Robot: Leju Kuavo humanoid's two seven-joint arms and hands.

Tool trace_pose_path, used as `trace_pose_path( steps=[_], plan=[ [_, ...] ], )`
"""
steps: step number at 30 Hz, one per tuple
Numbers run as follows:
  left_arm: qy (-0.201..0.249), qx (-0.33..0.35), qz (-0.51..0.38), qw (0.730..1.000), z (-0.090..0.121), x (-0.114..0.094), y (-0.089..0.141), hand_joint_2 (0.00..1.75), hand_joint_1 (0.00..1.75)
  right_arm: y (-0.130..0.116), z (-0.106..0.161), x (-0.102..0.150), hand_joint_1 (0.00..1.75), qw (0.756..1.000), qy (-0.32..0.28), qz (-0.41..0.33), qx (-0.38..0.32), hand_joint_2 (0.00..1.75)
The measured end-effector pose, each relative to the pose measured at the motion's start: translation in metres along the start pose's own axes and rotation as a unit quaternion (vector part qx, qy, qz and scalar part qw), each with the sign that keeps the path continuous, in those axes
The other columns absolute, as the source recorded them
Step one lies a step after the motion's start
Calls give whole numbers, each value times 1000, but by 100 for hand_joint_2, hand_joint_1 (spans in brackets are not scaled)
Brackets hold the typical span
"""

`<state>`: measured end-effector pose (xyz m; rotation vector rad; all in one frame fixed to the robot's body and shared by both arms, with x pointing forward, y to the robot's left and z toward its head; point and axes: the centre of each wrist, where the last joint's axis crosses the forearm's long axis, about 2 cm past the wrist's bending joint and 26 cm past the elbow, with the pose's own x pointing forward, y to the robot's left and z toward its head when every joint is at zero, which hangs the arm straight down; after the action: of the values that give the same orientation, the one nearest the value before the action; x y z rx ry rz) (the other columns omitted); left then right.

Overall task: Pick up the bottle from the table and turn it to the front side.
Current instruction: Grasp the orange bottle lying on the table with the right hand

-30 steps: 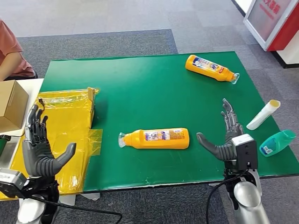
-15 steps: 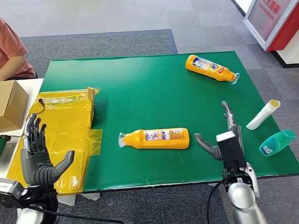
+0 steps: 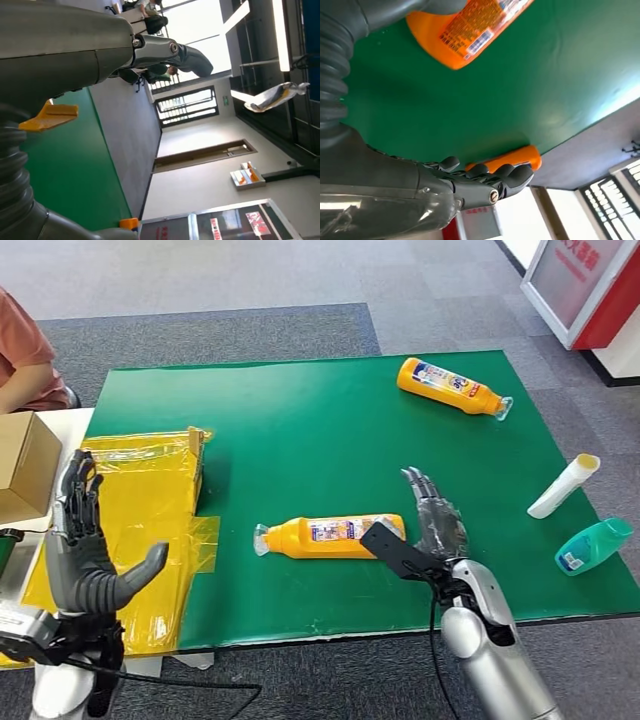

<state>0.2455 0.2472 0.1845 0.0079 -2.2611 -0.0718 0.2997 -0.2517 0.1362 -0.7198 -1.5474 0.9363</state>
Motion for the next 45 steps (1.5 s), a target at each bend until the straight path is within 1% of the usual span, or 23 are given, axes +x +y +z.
trace_pose_path(
  steps=[3,6,9,14,25,30,34,39,45],
  plan=[
    [-17,-11,2,1000,-22,3,-3,175,0,6,-12,4,0,999,-8,20,24,175],
    [-32,-18,2,999,-39,4,-4,175,0,10,-20,6,0,999,-13,33,41,175],
    [-41,-25,-2,999,-52,5,-4,175,0,13,-25,8,0,997,-16,40,58,175],
    [-51,-38,-9,998,-69,5,-4,175,0,16,-32,9,0,995,-21,24,97,175],
    [-58,-53,-16,997,-88,3,-5,175,0,23,-42,5,0,990,-16,26,136,175],
    [-56,-55,-18,997,-90,2,-4,175,0,24,-43,2,0,990,-11,25,139,175],
    [-52,-56,-20,997,-90,1,-3,175,0,20,-42,1,0,991,-15,30,132,175],
    [-50,-57,-22,997,-88,0,-2,175,0,18,-37,2,0,988,-22,46,144,175],
    [-56,-67,-25,996,-95,2,-3,175,0,34,-31,-1,0,982,-6,99,160,175]
  ],
)
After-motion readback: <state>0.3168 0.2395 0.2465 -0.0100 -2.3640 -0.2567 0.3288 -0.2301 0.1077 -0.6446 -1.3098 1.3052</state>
